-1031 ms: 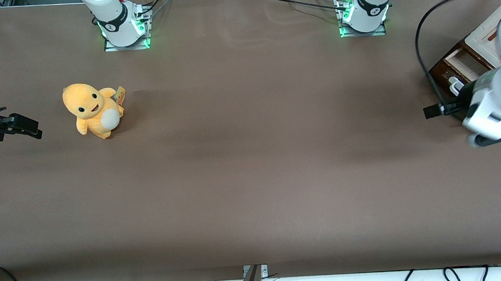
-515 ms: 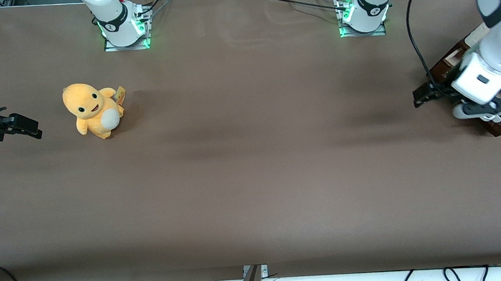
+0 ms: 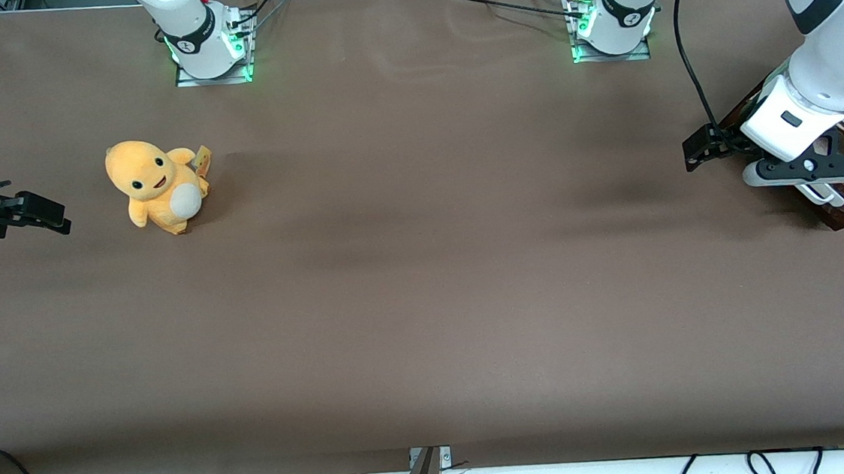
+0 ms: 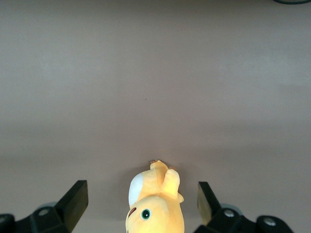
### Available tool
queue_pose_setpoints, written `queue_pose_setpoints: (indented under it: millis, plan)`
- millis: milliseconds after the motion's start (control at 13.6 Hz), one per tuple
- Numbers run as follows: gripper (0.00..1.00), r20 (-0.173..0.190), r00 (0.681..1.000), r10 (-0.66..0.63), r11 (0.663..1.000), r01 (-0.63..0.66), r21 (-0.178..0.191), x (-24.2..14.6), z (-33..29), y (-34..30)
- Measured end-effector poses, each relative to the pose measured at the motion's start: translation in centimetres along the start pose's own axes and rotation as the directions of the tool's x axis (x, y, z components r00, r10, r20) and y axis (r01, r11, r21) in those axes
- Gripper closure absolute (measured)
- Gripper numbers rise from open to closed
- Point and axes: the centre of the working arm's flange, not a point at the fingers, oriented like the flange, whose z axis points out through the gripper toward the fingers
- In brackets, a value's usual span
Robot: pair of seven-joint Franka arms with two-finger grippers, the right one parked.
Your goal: Open lower drawer with left arm only
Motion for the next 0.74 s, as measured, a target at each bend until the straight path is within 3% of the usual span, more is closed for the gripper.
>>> queue_pose_setpoints:
  millis: [736]
  plan:
    - [0.00,0.005,0.999,-0.033,0.999,0.033,0.001,-0.7,0.1,-2.1]
